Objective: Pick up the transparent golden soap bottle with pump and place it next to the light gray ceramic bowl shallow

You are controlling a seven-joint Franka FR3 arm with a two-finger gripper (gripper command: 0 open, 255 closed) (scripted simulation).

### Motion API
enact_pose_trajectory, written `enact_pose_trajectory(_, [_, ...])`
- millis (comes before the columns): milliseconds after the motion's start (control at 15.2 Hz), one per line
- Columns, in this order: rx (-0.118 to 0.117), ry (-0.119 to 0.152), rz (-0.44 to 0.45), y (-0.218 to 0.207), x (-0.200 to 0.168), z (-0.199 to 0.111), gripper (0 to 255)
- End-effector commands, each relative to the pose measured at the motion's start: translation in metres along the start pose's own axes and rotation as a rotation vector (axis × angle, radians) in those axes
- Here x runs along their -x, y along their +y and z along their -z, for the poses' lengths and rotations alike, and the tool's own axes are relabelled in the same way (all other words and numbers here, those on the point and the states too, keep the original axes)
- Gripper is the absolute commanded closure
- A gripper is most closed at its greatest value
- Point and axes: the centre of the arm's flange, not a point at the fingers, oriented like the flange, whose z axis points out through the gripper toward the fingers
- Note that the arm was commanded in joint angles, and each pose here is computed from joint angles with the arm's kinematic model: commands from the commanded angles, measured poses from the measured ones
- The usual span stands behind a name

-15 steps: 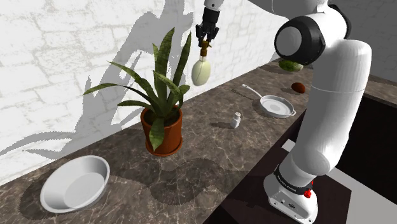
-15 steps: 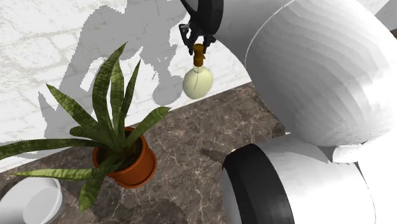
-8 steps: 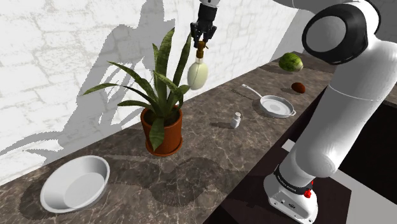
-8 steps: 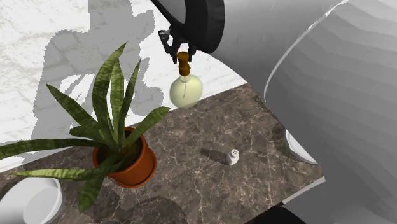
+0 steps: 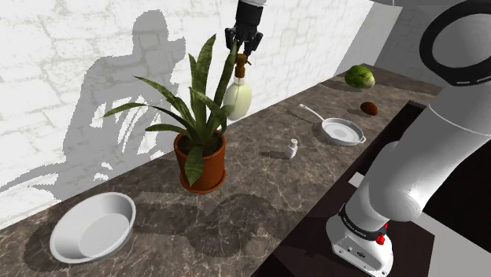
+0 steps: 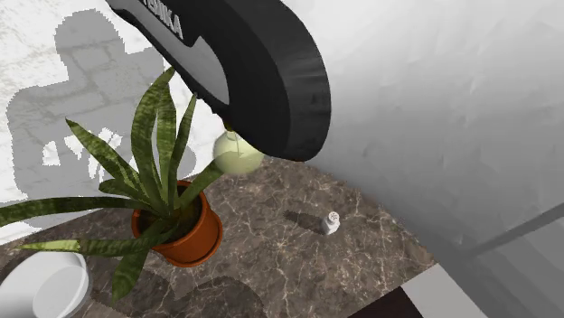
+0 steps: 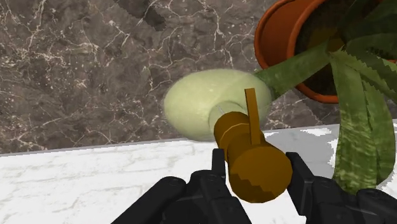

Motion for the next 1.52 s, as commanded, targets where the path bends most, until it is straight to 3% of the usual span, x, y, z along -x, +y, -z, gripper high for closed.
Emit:
enact_pose_trajectory(0, [0.0,0.001,-0.001,-0.022,0.019,0.008,255])
enact_pose_trajectory(1452, [0.0,0.001,-0.001,-0.254,0.187,0.057,255])
